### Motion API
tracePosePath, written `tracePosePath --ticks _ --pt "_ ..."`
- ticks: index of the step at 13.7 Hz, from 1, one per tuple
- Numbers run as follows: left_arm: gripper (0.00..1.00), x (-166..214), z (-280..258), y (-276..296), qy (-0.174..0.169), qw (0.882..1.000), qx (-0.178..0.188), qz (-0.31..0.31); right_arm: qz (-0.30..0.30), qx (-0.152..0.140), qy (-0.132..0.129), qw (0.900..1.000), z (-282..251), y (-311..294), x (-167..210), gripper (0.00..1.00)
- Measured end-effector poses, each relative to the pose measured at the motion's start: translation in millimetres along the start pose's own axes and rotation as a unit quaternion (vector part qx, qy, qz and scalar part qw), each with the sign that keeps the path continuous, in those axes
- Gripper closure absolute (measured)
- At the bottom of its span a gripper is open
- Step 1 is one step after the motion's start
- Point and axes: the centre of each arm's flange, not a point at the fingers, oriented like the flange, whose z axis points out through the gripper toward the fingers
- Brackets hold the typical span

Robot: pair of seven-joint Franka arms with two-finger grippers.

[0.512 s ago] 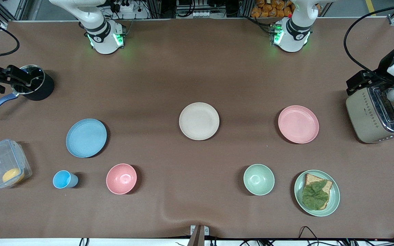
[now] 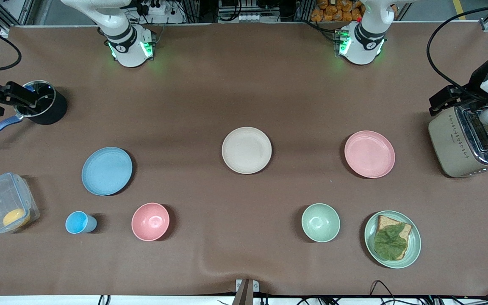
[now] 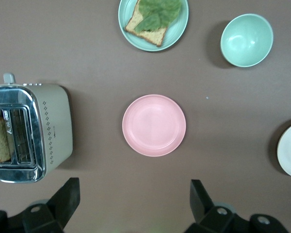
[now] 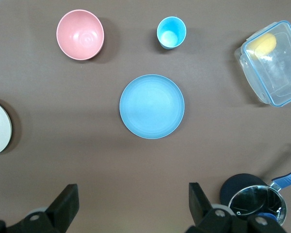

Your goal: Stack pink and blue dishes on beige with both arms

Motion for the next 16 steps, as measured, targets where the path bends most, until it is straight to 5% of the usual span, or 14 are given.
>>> tracePosePath --ticks 5,10,16 --pt "0.00 12 87 -29 -0.042 0.999 0.004 -0.021 0.005 0.001 -0.009 1.000 10 5 3 0.00" --pt "0.00 0 227 -47 0.004 0.999 -0.005 -0.037 0.018 0.003 -0.039 0.999 56 21 16 0.00" --pt "0.00 -34 348 -71 0.013 0.998 -0.018 -0.061 0.037 0.006 -0.051 0.998 119 42 17 0.00"
